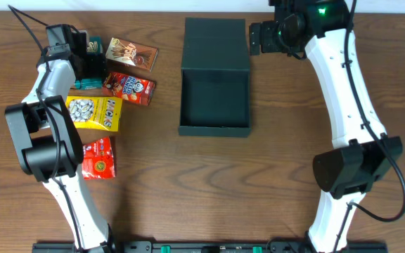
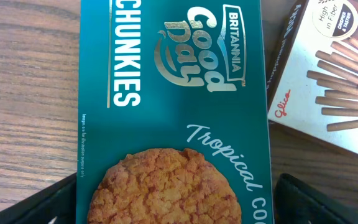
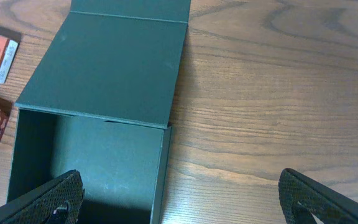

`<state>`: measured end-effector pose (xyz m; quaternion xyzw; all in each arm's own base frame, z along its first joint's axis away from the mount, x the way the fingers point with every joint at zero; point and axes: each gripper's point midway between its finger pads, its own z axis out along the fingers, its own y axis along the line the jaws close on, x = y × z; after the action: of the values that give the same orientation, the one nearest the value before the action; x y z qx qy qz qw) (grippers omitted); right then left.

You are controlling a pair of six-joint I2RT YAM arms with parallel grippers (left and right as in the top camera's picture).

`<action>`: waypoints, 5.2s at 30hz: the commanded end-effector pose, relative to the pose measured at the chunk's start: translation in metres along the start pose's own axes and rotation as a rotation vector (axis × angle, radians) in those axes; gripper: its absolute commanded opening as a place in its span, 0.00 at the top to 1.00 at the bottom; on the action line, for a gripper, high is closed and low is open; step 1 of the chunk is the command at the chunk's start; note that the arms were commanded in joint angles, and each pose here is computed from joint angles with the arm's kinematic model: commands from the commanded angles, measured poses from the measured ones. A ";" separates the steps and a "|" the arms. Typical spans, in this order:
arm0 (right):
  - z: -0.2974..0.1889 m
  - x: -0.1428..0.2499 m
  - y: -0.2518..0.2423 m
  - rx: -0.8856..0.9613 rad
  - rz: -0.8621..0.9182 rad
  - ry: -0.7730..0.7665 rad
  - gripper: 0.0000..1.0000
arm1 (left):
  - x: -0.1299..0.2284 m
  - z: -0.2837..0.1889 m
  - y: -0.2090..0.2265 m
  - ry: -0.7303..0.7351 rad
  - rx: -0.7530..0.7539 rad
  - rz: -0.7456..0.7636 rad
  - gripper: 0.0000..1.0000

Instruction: Pack container

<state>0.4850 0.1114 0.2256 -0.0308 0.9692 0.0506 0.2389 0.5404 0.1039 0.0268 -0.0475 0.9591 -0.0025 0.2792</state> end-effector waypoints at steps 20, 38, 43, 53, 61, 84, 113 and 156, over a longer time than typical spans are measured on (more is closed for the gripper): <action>0.000 -0.001 -0.001 0.001 0.018 -0.003 0.01 | -0.056 -0.044 -0.005 -0.037 0.005 -0.008 0.21; -0.012 0.014 -0.146 0.142 0.286 0.050 0.01 | -0.049 -0.142 -0.199 0.071 0.186 0.242 0.36; -0.020 0.025 -0.190 0.182 0.370 0.065 0.01 | -0.001 -0.161 -0.280 0.166 0.255 0.350 0.37; -0.025 0.033 -0.212 0.185 0.354 0.074 0.01 | 0.074 -0.191 -0.353 0.309 0.234 0.345 0.37; -0.023 0.031 -0.205 0.141 0.335 0.072 0.01 | 0.089 -0.196 -0.360 0.339 0.189 0.282 0.02; 0.029 0.057 0.067 -0.345 -0.137 0.199 0.99 | -0.051 -0.250 -0.129 0.023 0.023 -0.239 0.05; 0.148 0.172 0.125 -0.141 -0.277 0.474 0.98 | -0.051 -0.248 -0.069 0.030 -0.049 -0.294 0.03; 0.089 0.079 0.146 -0.284 -0.137 0.216 0.98 | -0.034 -0.165 -0.081 0.170 -0.069 -0.355 0.04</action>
<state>0.4285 0.2679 0.0726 -0.1325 0.9782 0.1402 0.0766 0.4780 0.0321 0.2097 -0.2153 0.9534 -0.0174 0.2107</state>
